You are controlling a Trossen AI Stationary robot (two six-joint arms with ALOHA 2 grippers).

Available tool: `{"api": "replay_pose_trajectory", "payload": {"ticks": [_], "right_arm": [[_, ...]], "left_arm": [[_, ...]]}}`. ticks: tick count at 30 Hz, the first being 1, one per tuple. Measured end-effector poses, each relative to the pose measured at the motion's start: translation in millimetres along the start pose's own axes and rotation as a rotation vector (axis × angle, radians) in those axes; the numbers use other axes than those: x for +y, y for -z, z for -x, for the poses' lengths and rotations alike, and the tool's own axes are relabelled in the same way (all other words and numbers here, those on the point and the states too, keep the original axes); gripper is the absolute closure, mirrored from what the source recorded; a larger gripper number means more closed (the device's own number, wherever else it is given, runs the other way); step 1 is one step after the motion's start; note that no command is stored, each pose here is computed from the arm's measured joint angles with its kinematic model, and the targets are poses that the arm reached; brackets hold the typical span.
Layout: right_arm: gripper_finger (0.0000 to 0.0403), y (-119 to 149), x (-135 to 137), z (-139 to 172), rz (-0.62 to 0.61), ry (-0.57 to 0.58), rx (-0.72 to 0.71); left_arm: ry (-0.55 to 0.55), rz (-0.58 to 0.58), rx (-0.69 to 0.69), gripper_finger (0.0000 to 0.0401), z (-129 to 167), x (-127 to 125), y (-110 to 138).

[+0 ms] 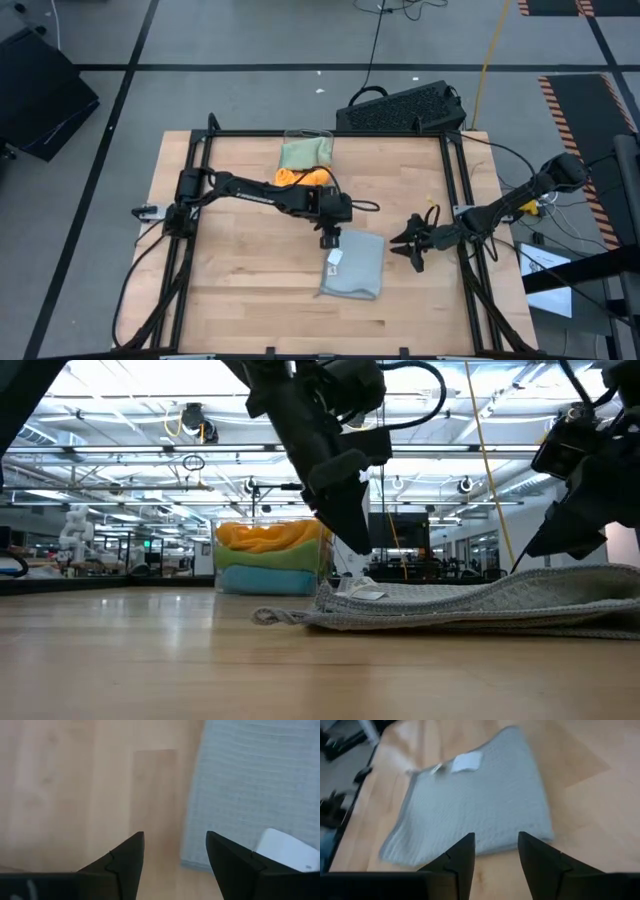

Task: Fold microfiber towels
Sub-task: Fold the gray towel

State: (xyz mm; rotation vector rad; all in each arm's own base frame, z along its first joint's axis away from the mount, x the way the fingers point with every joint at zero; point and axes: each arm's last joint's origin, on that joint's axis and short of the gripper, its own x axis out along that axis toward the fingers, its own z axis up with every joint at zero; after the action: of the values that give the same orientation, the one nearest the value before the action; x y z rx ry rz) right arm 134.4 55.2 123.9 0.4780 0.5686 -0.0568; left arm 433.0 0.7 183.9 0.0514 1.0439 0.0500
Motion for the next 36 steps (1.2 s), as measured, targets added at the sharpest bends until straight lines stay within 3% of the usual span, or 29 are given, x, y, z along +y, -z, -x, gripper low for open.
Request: {"api": "replay_pose_trajectory", "payload": {"ticks": [7, 11, 17, 26, 36], "right_arm": [[0.0259, -4, -11, -5, -0.147, 0.106, -0.033], [0.0259, -5, -22, -12, -0.215, 0.147, 0.023], [0.025, -16, -21, -30, -0.25, 0.173, 0.135], [0.0179, -29, -5, -64, -0.205, 0.168, 0.271], [0.0189, -36, -4, -53, -0.183, 0.143, 0.269]], "left_arm": [[0.0, -0.048, -0.124, 0.0185, 41, -16, -24], [0.002, -0.072, -0.185, 0.0185, 60, -26, -31], [0.009, 0.002, -0.161, 0.0185, 54, -28, -29], [0.032, -0.033, -0.15, 0.0185, 54, -43, -26], [0.044, -0.014, -0.066, 0.0185, 37, -41, -10]]}}
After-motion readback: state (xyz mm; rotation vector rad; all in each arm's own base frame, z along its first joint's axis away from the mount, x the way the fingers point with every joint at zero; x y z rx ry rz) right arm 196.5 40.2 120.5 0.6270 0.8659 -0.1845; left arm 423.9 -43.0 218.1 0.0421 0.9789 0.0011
